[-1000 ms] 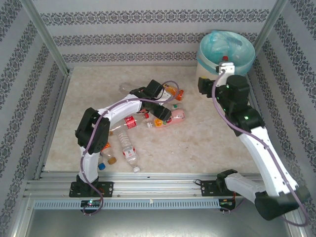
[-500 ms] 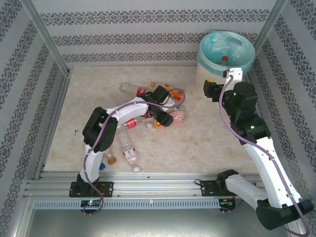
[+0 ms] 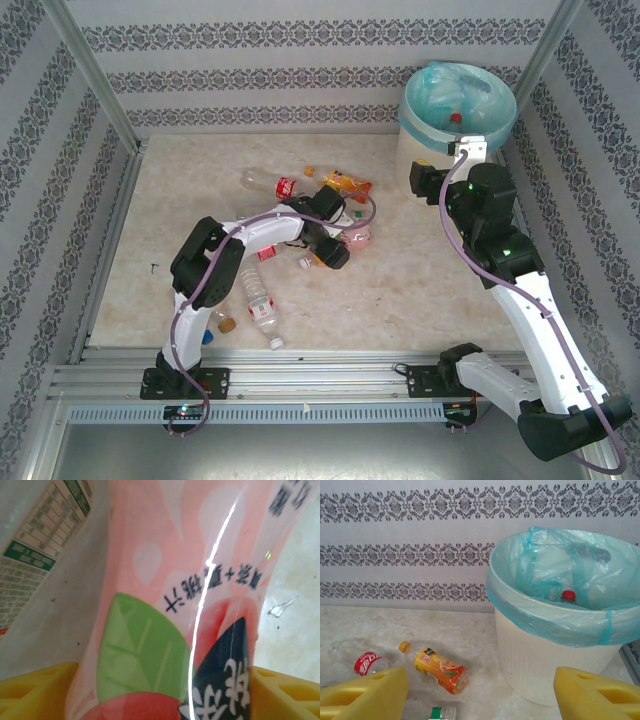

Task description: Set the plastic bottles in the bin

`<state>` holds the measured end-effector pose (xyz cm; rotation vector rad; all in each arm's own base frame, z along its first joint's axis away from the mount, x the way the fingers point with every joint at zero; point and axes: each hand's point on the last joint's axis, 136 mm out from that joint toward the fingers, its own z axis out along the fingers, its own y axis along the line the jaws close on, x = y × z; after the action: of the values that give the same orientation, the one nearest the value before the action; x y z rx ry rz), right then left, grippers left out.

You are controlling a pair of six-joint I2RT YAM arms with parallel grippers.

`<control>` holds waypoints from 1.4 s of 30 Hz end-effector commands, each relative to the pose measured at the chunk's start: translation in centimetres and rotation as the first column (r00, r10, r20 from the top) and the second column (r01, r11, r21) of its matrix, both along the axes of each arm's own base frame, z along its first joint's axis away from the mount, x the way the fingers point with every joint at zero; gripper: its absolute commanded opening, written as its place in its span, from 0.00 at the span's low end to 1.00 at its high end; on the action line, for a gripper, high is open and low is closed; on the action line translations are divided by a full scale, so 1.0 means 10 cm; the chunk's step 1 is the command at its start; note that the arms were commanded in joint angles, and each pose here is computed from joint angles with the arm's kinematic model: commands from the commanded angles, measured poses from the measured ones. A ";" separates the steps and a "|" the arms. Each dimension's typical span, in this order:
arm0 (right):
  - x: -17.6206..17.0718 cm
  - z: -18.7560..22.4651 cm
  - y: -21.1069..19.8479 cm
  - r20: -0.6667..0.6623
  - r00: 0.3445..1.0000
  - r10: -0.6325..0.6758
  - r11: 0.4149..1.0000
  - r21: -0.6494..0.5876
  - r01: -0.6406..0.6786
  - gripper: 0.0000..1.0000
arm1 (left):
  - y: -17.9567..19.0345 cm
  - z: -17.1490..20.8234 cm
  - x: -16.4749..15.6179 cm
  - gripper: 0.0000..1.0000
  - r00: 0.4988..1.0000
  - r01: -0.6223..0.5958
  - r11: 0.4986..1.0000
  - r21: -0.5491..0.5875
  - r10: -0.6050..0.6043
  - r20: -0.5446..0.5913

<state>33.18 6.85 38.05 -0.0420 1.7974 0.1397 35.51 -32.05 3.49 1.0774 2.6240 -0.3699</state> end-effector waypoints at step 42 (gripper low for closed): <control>-0.35 0.69 2.13 0.218 0.530 0.819 0.478 0.250 -0.842 0.91 | 0.46 3.17 -0.51 0.65 0.715 0.188 0.768 -0.612 0.320 0.622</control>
<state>31.14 26.84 42.95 -0.6117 1.5916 1.0716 30.12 -27.99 31.88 0.7469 1.7493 -0.6204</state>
